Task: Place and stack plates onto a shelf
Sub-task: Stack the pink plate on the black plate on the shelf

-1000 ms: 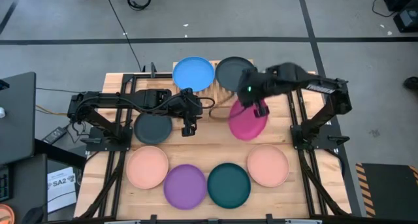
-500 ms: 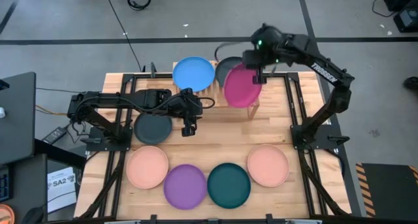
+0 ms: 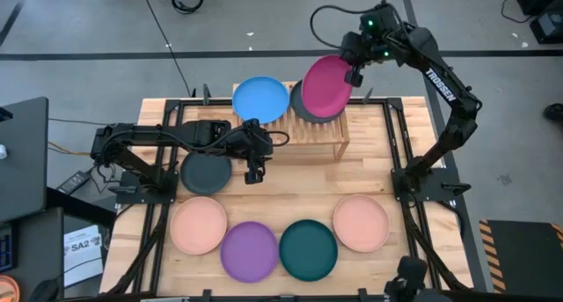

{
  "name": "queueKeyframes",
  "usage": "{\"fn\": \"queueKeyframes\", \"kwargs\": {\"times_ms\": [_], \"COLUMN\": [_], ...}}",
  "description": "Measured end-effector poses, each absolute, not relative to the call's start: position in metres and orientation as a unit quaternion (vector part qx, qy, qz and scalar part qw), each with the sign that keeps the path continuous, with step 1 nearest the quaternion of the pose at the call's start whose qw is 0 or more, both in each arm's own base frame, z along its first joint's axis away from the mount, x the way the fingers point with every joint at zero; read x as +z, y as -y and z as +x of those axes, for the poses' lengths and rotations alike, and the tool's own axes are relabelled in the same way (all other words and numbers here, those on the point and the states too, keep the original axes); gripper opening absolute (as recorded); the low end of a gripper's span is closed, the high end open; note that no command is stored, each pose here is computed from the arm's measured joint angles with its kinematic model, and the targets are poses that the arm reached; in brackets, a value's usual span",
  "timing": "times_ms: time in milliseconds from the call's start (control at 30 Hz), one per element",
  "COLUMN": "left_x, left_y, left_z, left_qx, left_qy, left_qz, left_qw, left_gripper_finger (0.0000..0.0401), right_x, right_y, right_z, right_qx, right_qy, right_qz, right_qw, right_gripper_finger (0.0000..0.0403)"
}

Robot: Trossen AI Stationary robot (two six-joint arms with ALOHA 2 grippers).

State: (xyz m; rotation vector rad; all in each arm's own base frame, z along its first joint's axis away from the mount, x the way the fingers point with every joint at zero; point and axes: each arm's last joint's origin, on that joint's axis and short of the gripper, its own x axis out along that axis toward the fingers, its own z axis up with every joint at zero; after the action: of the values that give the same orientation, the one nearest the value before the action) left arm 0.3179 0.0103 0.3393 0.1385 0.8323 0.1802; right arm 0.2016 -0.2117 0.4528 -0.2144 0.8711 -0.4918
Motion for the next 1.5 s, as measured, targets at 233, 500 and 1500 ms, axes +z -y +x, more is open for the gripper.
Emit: {"fn": "queueKeyframes", "kwargs": {"times_ms": [233, 500, 1500], "left_x": [0.339, 0.339, 0.339], "left_y": [-0.01, -0.01, -0.01], "left_z": [0.318, 0.318, 0.318], "left_qx": [0.087, 0.087, 0.087], "left_qy": [-0.403, -0.403, -0.403], "left_qz": [0.067, 0.067, 0.067], "left_qw": [0.908, 0.908, 0.908], "left_gripper_finger": [0.0117, 0.0117, 0.0117], "right_x": [0.433, 0.421, 0.403], "right_y": [0.225, 0.235, 0.242], "right_z": [0.198, 0.199, 0.203], "right_qx": [-0.235, -0.233, -0.227], "right_qy": [-0.434, -0.422, -0.424], "right_qz": [-0.073, -0.061, -0.06], "right_qw": [0.867, 0.874, 0.875], "right_gripper_finger": [0.0013, 0.0013, 0.0026]}}
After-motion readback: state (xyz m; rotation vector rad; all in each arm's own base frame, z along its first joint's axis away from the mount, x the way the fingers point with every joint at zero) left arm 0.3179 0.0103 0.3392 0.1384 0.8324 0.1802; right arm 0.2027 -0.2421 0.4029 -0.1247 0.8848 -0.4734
